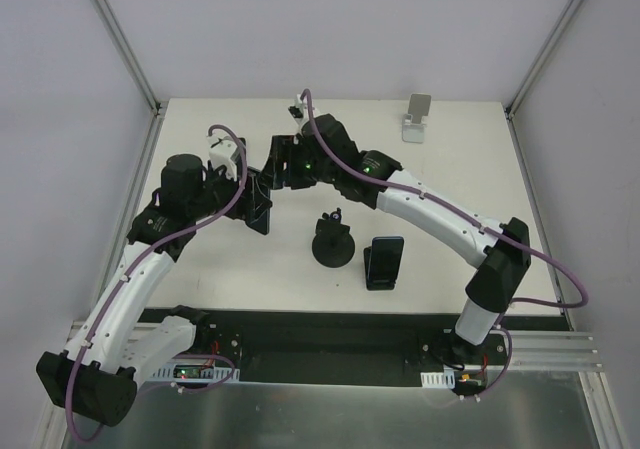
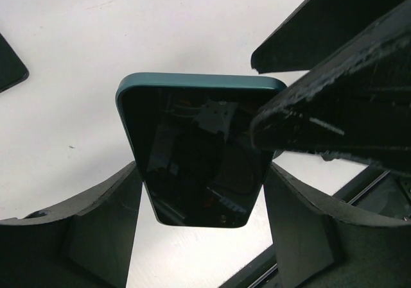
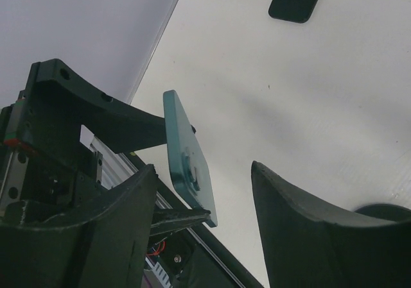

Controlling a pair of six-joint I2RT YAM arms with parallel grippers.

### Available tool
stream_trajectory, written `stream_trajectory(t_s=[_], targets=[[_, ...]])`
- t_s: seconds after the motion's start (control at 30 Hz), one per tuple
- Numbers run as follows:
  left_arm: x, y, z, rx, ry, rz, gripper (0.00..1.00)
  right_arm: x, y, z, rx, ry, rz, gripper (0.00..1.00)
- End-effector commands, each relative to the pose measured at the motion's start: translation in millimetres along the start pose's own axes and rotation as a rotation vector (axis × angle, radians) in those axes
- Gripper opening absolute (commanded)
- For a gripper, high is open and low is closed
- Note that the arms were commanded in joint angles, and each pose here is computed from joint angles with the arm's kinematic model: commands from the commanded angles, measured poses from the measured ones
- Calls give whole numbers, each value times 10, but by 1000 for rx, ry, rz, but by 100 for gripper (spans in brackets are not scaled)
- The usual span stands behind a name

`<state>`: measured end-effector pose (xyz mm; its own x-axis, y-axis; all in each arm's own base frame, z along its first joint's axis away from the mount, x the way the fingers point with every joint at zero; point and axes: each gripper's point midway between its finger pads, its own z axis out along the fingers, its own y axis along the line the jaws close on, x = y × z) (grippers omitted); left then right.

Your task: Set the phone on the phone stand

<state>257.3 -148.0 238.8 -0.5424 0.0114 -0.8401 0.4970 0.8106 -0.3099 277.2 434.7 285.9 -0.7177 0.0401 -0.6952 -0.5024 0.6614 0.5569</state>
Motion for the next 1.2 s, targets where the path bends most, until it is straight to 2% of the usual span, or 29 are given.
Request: stream_trajectory(t_s=[0.0, 0.07, 0.2, 0.6, 0.7, 0.73, 0.77, 0.83, 0.9, 0.93, 0.97, 1.03, 1.1, 1.17], targets=[[-285, -154, -73, 55, -107, 73, 0, -196, 163, -113, -24, -81, -5, 62], [-281, -165, -77, 60, -106, 75, 0, -182, 175, -131, -39, -88, -11, 62], [-280, -164, -80, 56, -107, 78, 0, -76, 235, -44, -66, -44, -4, 53], [-252, -184, -56, 58, -97, 98, 0, 103, 353, 220, -114, 37, -6, 37], [-251, -186, -53, 58, -95, 100, 0, 126, 382, 235, -132, 46, -13, 22], [-242, -196, -50, 63, -93, 100, 0, 126, 397, 232, -141, 47, -19, 14], [-238, -198, -50, 63, -91, 100, 0, 102, 404, 198, -144, 40, -23, 1], [-241, -226, -58, 77, -92, 100, 2, 88, 357, 177, -137, 11, -45, 1], [-258, -283, -99, 99, -104, 101, 21, -19, 358, 19, -141, -45, -69, 1], [-265, -316, -115, 115, -109, 105, 40, -84, 334, -100, -135, -92, -95, 1], [-283, -335, -132, 122, -124, 109, 51, -132, 307, -164, -135, -115, -106, 1], [-344, -393, -229, 137, -170, 128, 68, -216, 296, -303, -150, -159, -124, 1], [-423, -504, -344, 176, -232, 144, 72, -295, 225, -575, -154, -208, -134, 1], [-488, -628, -447, 226, -266, 144, 72, -378, 109, -912, -133, -274, -156, 1]])
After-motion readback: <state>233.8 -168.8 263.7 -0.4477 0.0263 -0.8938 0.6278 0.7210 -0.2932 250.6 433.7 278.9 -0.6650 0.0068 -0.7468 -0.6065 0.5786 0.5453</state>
